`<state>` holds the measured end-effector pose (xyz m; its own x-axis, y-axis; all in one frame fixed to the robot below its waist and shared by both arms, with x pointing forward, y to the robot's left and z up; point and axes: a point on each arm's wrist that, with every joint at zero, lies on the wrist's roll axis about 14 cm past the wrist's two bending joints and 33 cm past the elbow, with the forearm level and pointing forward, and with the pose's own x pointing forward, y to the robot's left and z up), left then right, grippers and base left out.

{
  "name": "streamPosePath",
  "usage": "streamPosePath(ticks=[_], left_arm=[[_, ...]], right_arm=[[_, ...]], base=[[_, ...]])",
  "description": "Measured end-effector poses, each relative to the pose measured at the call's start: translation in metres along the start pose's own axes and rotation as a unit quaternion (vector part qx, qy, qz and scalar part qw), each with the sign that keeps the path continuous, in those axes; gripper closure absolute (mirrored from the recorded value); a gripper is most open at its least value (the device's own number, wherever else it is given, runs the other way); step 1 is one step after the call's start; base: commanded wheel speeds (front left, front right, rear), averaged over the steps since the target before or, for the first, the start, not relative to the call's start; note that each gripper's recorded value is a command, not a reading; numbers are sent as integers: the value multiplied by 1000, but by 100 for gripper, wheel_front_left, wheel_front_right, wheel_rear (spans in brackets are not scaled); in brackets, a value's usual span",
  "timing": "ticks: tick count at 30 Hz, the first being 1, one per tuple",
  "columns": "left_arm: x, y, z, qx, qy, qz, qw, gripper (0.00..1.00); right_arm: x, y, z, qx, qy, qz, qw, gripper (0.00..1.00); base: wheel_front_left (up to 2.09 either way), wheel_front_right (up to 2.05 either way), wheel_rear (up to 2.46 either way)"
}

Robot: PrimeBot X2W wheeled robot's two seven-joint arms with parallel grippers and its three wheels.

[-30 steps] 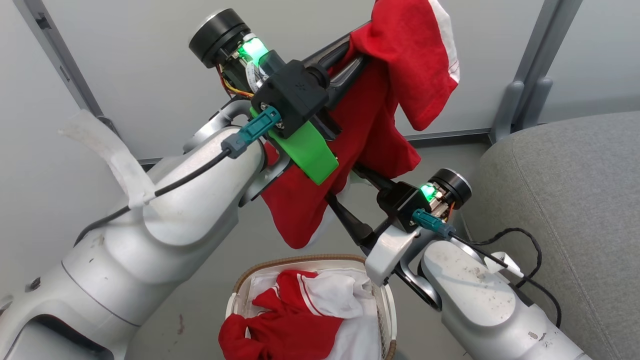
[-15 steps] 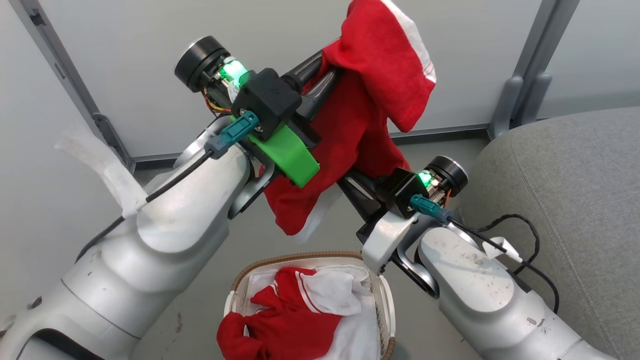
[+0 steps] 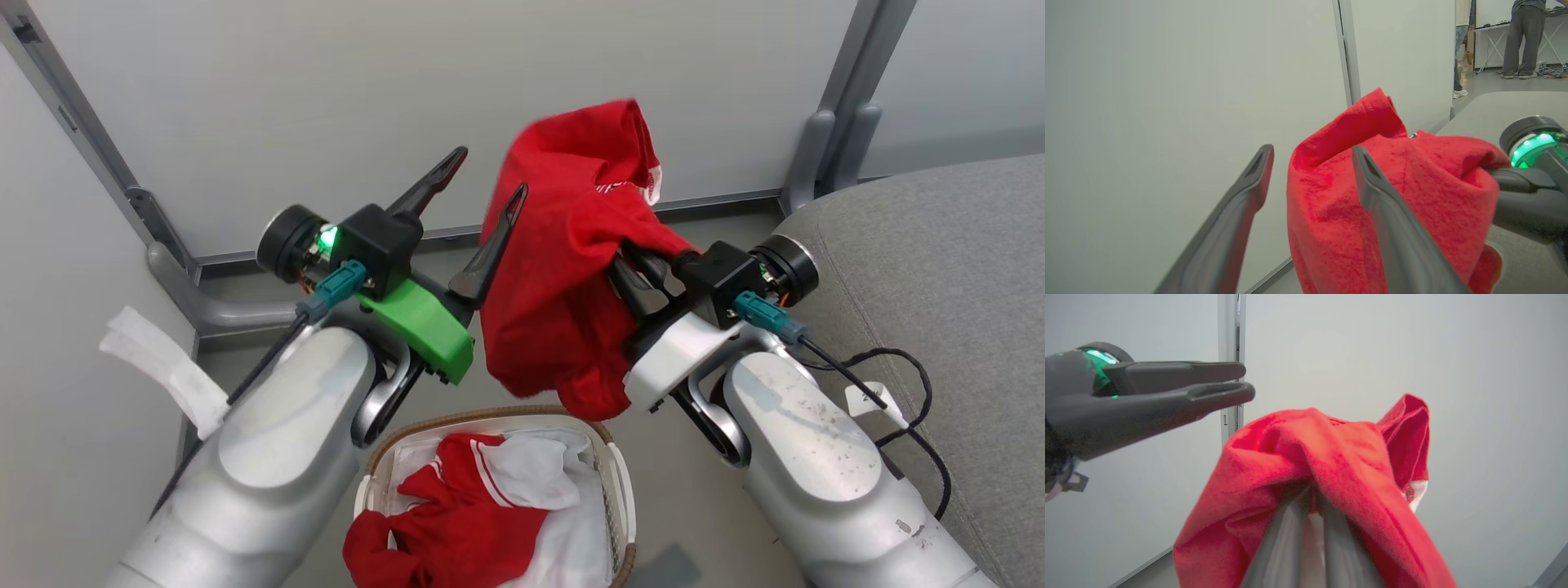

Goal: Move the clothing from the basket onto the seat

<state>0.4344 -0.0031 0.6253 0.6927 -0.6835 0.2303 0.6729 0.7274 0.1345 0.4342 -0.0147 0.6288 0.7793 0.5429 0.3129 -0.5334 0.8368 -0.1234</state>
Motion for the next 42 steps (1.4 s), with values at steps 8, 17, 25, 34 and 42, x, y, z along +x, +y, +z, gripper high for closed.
streamPosePath(ticks=[8, 17, 25, 34, 42], left_arm=[[-27, -7, -49, -78, 37, 50, 995, 0], [-52, -20, -86, -121, 72, 83, 987, 0], [-58, -32, -101, -140, 86, 89, 982, 0], [-47, -56, -106, -153, 90, 59, 982, 0], [-24, -90, -106, -167, 88, 3, 982, 0]], right_arm=[[-9, -19, -2, 3, -2, -34, 999, 100], [-20, -36, -6, 3, 1, -64, 998, 100], [-29, -46, -7, -2, 5, -81, 997, 100], [-48, -71, -1, -22, 6, -119, 993, 100], [-86, -109, 8, -56, 16, -179, 982, 100]], base=[[0, 0, 0], [0, 0, 0], [0, 0, 0], [0, 0, 0], [0, 0, 0]])
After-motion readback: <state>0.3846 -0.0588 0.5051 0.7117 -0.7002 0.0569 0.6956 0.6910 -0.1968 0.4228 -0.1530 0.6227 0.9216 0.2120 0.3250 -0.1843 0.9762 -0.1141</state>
